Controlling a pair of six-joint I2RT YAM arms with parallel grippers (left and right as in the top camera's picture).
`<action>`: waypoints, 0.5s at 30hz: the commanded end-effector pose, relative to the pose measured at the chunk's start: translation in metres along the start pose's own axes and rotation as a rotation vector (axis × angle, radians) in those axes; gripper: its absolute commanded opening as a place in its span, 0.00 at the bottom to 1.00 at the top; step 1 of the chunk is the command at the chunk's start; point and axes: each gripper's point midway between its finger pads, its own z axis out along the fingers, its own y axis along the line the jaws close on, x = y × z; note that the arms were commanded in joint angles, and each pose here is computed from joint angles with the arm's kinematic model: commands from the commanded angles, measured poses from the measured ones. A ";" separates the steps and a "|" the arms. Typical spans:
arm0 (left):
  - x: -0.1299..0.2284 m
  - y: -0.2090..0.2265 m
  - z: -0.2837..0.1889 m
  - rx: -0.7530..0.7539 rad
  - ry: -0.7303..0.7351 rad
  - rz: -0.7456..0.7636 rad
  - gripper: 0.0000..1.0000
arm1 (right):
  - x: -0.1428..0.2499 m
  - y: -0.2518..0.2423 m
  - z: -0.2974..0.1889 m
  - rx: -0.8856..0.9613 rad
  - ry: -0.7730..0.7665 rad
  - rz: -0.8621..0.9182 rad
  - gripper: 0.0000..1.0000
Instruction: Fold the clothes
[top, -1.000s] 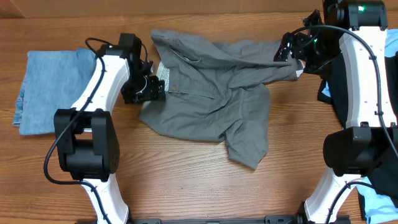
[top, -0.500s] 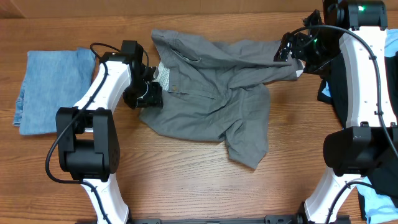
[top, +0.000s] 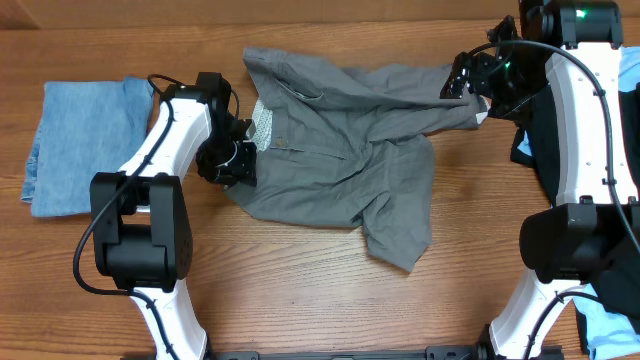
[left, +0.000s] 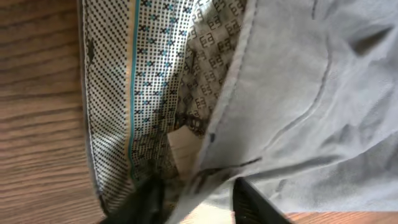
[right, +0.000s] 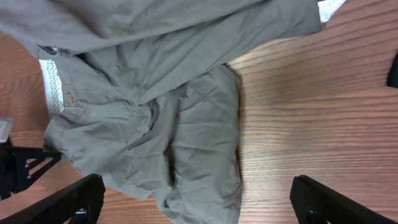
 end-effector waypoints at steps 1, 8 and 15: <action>0.004 0.001 0.003 -0.018 0.015 0.015 0.20 | 0.001 0.003 -0.014 -0.006 -0.038 -0.011 1.00; 0.005 -0.010 -0.004 0.037 0.015 0.013 0.04 | -0.005 0.017 -0.015 -0.079 -0.058 -0.019 1.00; -0.015 -0.027 -0.082 0.107 -0.183 -0.099 0.04 | 0.021 0.023 -0.016 -0.128 0.050 -0.002 1.00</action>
